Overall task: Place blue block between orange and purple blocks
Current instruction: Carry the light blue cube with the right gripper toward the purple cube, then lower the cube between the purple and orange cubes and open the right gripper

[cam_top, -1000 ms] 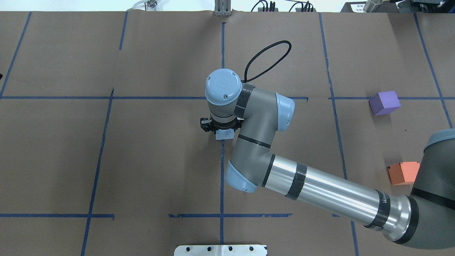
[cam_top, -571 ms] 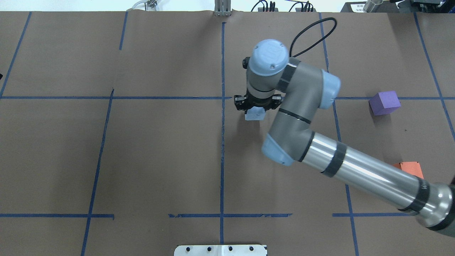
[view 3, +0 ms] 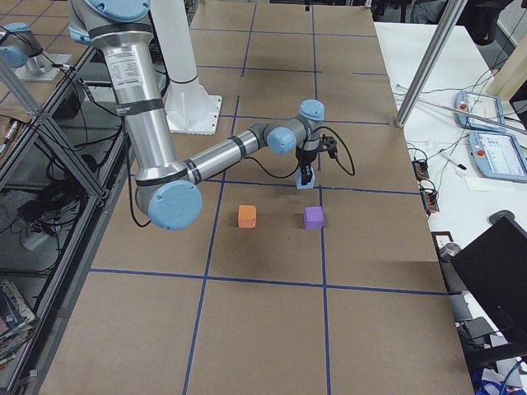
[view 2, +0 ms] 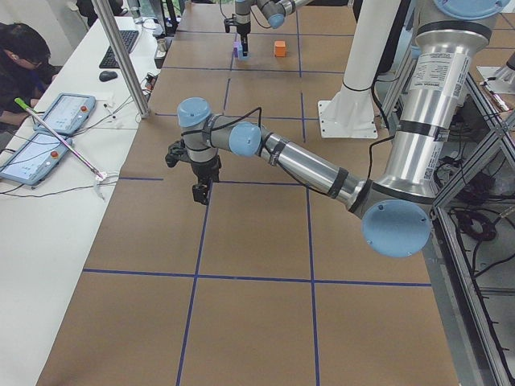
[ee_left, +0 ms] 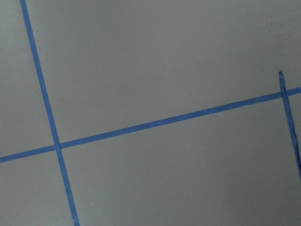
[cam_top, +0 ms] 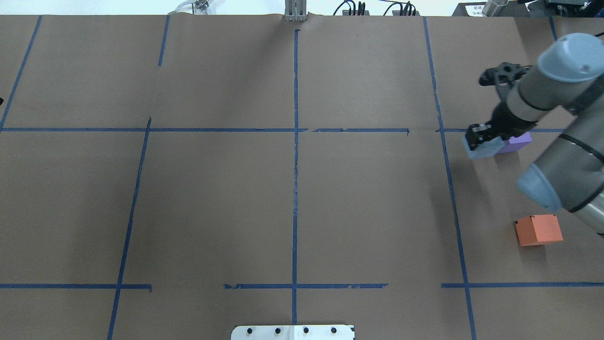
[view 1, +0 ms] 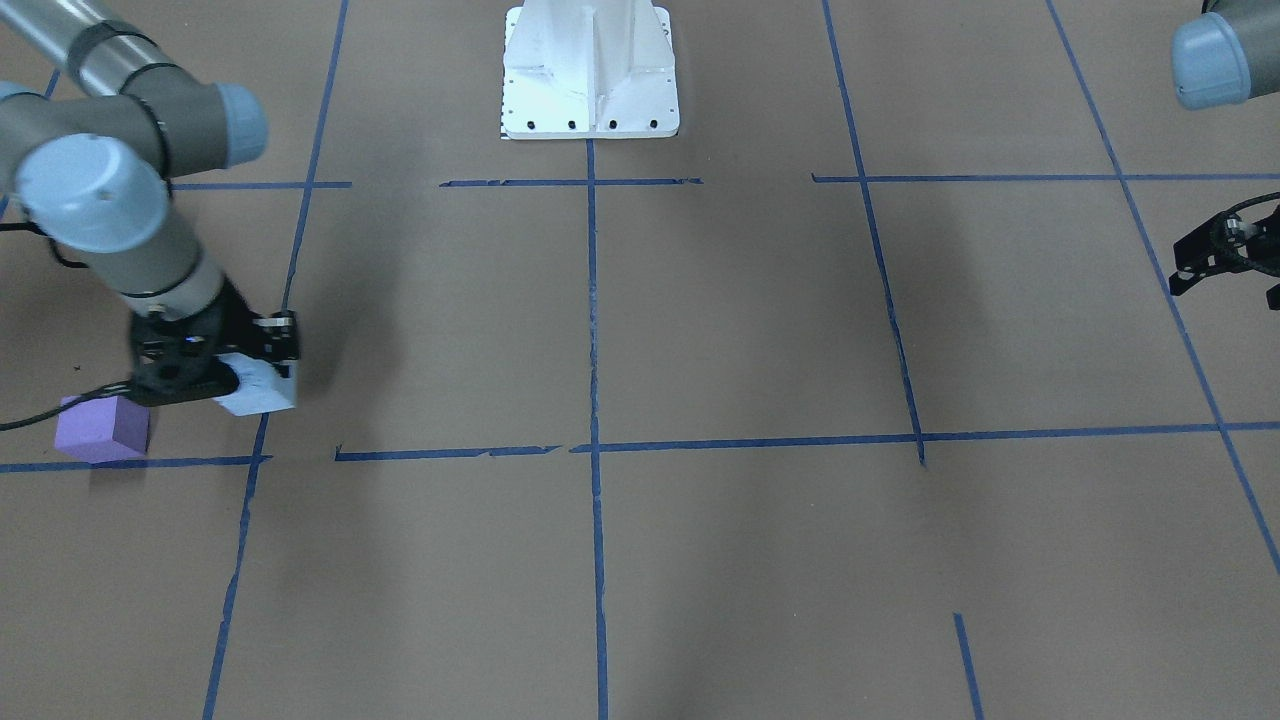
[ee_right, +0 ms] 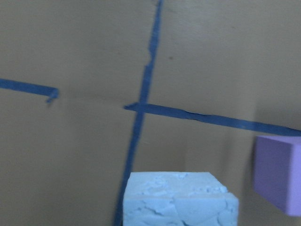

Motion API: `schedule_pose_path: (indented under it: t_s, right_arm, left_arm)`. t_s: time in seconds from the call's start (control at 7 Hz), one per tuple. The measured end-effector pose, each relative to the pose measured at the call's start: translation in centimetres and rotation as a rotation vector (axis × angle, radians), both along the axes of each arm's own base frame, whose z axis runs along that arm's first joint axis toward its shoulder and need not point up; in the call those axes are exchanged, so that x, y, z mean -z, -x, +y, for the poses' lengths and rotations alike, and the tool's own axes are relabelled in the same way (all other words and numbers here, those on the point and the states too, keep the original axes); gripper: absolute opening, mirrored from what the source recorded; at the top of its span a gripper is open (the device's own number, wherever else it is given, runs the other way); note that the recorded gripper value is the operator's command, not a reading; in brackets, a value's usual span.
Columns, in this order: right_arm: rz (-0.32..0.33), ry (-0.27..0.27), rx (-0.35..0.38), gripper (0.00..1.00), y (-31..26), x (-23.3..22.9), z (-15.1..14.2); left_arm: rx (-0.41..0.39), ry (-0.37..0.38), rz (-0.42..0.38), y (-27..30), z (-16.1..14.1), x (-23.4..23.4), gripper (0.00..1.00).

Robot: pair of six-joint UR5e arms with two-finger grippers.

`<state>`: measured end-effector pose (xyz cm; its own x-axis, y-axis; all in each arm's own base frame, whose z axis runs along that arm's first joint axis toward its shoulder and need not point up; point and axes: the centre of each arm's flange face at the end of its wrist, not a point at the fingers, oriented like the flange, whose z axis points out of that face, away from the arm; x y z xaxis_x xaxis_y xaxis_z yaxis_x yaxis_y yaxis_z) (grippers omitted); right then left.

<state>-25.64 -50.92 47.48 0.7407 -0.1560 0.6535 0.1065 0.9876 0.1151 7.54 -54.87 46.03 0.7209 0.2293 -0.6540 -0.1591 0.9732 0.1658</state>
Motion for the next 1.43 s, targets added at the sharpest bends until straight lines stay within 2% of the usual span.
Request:
schedule_pose_path:
  t_s: [0.14, 0.29, 0.43, 0.57, 0.71, 0.86, 1.43]
  right_arm:
    - [-0.014, 0.006, 0.000, 0.18, -4.0, -4.2, 2.1]
    - [-0.020, 0.019, -0.009, 0.19, -6.2, -6.9, 4.0]
    - [-0.024, 0.042, -0.037, 0.20, -7.0, -7.7, 4.9]
    - [-0.031, 0.067, -0.071, 0.36, -7.0, -7.5, 5.2]
    - [-0.032, 0.082, -0.083, 0.75, -6.6, -7.3, 5.4]
    - [-0.029, 0.088, -0.079, 1.00, -6.0, -7.4, 5.6]
    - [-0.032, 0.076, -0.058, 1.00, -5.5, -6.9, 6.2]
  left_arm:
    - [0.006, 0.008, 0.000, 0.0, 0.2, -0.1, 1.00]
    - [0.015, 0.014, 0.001, 0.0, 0.3, -0.1, 1.00]
    - [0.019, 0.016, 0.001, 0.1, 0.3, 0.0, 1.00]
    - [0.021, 0.017, 0.001, 0.1, 0.3, 0.0, 1.00]
    - [0.022, 0.017, 0.002, 0.1, 0.3, 0.1, 1.00]
    - [0.022, 0.017, 0.002, 0.1, 0.3, 0.1, 1.00]
    - [0.021, 0.015, 0.002, 0.1, 0.4, 0.1, 1.00]
